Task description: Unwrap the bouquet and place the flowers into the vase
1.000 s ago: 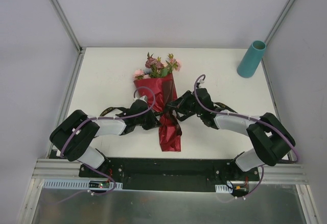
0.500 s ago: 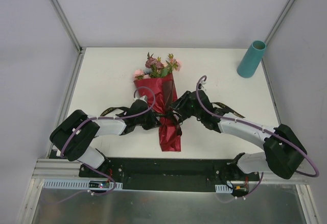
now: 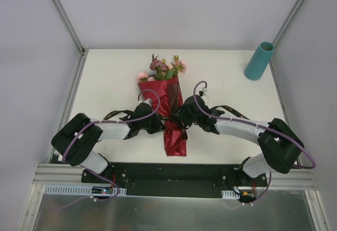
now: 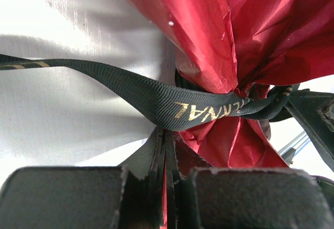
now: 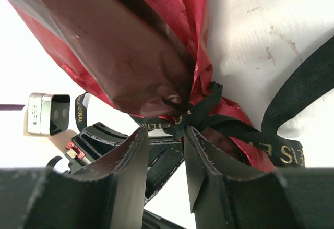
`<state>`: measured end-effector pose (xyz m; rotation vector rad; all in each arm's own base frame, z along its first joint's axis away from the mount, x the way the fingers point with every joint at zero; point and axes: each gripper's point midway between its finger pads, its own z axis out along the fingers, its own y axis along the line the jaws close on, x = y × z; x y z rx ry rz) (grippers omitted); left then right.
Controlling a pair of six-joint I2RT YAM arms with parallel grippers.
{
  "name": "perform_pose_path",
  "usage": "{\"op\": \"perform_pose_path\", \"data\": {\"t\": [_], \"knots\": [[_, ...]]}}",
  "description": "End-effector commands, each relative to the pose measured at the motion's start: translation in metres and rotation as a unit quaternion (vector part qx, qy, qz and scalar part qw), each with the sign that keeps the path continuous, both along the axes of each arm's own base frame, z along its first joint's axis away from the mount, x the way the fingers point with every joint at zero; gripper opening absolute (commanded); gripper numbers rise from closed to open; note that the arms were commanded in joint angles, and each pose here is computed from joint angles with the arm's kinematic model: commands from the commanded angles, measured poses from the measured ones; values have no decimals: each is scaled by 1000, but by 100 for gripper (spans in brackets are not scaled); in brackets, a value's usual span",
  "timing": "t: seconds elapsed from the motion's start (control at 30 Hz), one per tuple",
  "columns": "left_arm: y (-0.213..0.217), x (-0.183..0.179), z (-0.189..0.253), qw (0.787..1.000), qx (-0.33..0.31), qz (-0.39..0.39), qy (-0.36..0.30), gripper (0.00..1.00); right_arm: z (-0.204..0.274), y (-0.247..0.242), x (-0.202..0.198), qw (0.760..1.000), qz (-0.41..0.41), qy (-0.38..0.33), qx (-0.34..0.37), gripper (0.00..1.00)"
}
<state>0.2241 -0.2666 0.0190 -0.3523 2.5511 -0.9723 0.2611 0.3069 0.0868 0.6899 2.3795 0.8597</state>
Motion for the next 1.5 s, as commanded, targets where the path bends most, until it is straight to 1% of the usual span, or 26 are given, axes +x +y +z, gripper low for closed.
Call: {"op": "perform_pose_path", "data": {"t": [0.0, 0.33, 0.5, 0.53, 0.67, 0.73, 0.8, 0.83, 0.93, 1.03, 1.23, 1.3, 1.37, 1.4, 1.47], "knots": [[3, -6, -7, 1000, 12, -2, 9, 0, 14, 3, 12, 999, -33, -10, 11, 39], [2, -7, -6, 1000, 9, -4, 8, 0, -2, 5, 15, 999, -47, 12, 0, 39], [2, -6, -6, 1000, 8, -3, 7, 0, -14, 4, 17, 998, -57, 25, -17, 38], [2, -6, -6, 1000, 9, -3, 8, 0, -15, 4, 18, 998, -59, 26, -19, 36], [3, -7, -7, 1000, 10, -4, 9, 0, -17, 1, 20, 997, -66, 24, -22, 22], [4, -7, -8, 1000, 12, -3, 9, 0, -17, -2, 22, 997, -68, 24, -22, 14], [5, -7, -9, 1000, 13, -1, 8, 0, -15, -7, 24, 997, -74, 22, -22, 1], [5, -7, -9, 1000, 14, 0, 8, 0, -12, -9, 25, 997, -76, 18, -20, 0], [6, -8, -10, 1000, 16, 0, 11, 0, -5, -25, 32, 996, -87, -1, -29, 0], [6, -8, -10, 1000, 18, 1, 11, 0, 8, -42, 39, 993, -95, -40, -51, 0], [8, -8, -11, 1000, 23, 1, 12, 0, 21, -59, 44, 989, -95, -80, -79, 0], [8, -8, -11, 1000, 22, 0, 12, 0, 25, -56, 42, 991, -81, -84, -71, 0], [7, -8, -10, 1000, 21, -1, 11, 0, 28, -45, 38, 994, -61, -77, -48, 0], [7, -8, -10, 1000, 21, -1, 11, 0, 28, -41, 34, 996, -56, -65, -40, 7], [7, -7, -9, 1000, 19, 0, 10, 0, 22, -39, 26, 997, -69, -24, -25, 27]]}}
